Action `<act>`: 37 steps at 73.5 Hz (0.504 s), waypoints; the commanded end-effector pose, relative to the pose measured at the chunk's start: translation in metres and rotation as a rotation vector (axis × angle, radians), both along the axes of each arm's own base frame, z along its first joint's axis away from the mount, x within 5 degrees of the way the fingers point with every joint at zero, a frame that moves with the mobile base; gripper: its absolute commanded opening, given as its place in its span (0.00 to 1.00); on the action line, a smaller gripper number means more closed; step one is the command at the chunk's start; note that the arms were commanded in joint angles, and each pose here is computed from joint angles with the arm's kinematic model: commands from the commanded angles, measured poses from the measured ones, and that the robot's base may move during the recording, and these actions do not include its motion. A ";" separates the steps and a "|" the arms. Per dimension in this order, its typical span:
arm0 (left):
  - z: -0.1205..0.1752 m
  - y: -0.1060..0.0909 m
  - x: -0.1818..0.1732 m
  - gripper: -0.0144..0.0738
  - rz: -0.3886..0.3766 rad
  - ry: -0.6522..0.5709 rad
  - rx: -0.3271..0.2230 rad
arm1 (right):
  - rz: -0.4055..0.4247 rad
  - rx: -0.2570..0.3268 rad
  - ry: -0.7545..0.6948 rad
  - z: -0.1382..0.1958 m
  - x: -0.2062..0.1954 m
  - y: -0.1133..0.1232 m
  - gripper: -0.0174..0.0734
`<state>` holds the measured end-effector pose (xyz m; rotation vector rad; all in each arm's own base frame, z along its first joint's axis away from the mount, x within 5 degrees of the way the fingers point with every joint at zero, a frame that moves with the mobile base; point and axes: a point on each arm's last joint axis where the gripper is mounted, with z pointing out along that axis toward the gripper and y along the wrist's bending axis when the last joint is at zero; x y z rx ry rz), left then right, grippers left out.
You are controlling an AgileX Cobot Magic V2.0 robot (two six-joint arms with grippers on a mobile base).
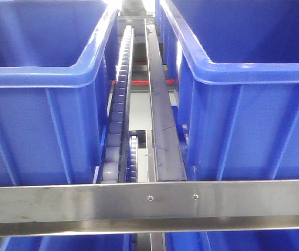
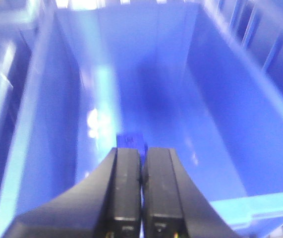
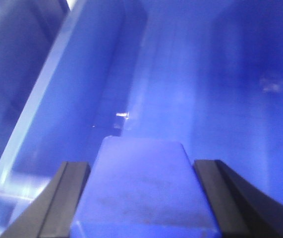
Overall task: Pick and sort blue part to right shelf
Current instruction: 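Open the left gripper to drop its part into the bin below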
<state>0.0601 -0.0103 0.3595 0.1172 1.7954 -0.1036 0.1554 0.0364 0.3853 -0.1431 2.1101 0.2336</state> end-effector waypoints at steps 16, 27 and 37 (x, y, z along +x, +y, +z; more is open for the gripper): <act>0.004 0.002 -0.031 0.31 0.003 -0.158 -0.021 | -0.009 -0.092 0.210 -0.002 0.136 0.022 0.43; 0.000 0.002 -0.037 0.31 -0.002 -0.138 -0.017 | -0.023 -0.162 0.350 -0.043 0.203 0.027 0.43; 0.000 0.002 -0.037 0.31 -0.002 -0.136 -0.017 | -0.020 -0.208 0.493 -0.086 0.251 0.034 0.43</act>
